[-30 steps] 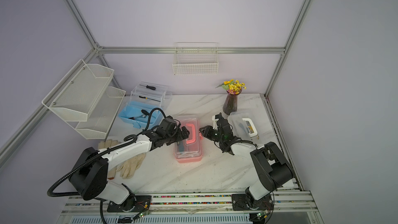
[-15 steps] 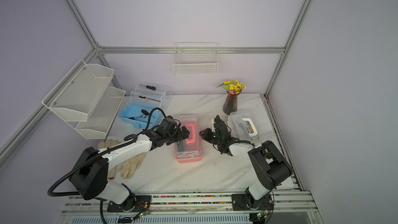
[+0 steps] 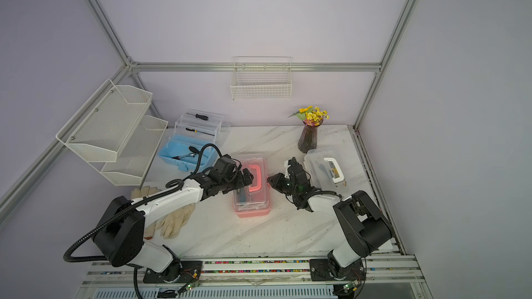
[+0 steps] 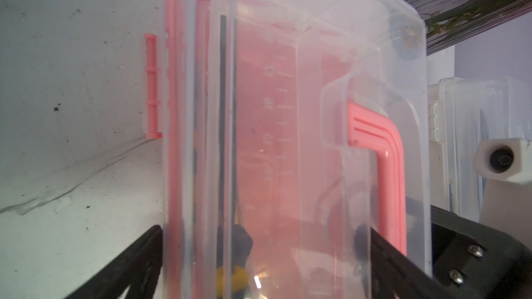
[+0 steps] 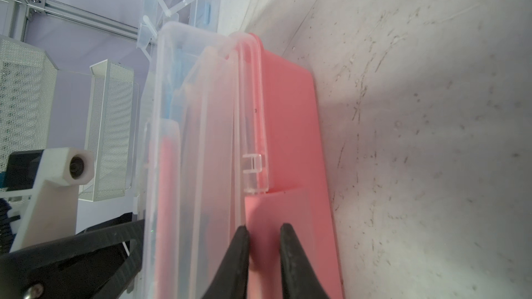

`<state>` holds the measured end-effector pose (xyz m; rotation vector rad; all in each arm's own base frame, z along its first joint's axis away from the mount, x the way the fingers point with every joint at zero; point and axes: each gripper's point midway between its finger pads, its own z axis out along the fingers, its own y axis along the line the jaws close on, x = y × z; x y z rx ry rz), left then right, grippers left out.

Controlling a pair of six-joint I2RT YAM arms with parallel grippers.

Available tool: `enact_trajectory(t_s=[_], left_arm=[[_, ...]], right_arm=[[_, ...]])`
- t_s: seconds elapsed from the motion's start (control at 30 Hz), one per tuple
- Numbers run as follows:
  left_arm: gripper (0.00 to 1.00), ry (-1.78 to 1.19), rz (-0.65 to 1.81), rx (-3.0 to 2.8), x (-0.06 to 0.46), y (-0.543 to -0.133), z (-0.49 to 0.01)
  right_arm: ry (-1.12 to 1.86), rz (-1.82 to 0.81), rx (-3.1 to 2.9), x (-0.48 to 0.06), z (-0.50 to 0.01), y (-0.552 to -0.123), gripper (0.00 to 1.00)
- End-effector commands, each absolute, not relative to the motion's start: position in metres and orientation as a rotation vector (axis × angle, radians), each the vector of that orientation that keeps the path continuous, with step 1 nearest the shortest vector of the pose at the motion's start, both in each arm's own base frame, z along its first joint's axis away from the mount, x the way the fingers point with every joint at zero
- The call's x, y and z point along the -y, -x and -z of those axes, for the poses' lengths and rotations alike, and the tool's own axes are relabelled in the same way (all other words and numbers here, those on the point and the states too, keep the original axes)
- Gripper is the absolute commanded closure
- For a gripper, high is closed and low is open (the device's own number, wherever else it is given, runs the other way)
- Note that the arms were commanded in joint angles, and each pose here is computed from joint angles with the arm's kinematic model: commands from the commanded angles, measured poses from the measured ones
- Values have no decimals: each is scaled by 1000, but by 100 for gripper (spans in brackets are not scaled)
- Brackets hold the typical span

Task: Close toolboxes
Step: Fasten the toolbox latch on the toolbox, then adjust the toolbox at the center of the board.

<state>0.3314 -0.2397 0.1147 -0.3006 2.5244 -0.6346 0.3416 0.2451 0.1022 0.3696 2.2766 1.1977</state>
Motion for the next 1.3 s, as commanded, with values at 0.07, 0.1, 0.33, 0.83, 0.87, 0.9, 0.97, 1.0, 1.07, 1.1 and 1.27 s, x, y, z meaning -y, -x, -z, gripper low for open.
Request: enact_trajectory(t_s=[0.07,0.1,0.33,0.83,0.87,0.9,0.97,1.0,1.07,1.1,1.27], left_arm=[[0,195,609,-2625,250,-318,-93],[0,185,612,-2626,253,-318,-93],[0,127,628,-2631,268,-324,-95],[0,157,627,-2613,278,-347,-99],[0,156,634,-2611,281,-350,-99],[0,155,643,-2608,284,-353,-100],[0,164,659,-2590,291,-362,-103],[0,172,663,-2580,294,-367,-103],[0,194,671,-2559,298,-378,-103],[0,204,681,-2552,301,-384,-102],[0,234,741,-2546,326,-411,-91]], right_arm=[[-209,-1442,-2340,-286,-119,-299,85],[-208,-1447,-2346,-287,-118,-299,85],[-184,-1471,-2364,-298,-109,-297,85],[-191,-925,-2358,-212,-181,-336,54],[-183,-904,-2347,-209,-190,-336,54],[-172,-887,-2338,-207,-200,-336,53],[-157,-859,-2328,-203,-214,-337,53],[-147,-855,-2324,-203,-219,-337,53],[-138,-859,-2314,-202,-227,-336,53],[-136,-864,-2309,-202,-231,-335,53],[-134,-876,-2279,-198,-240,-335,53]])
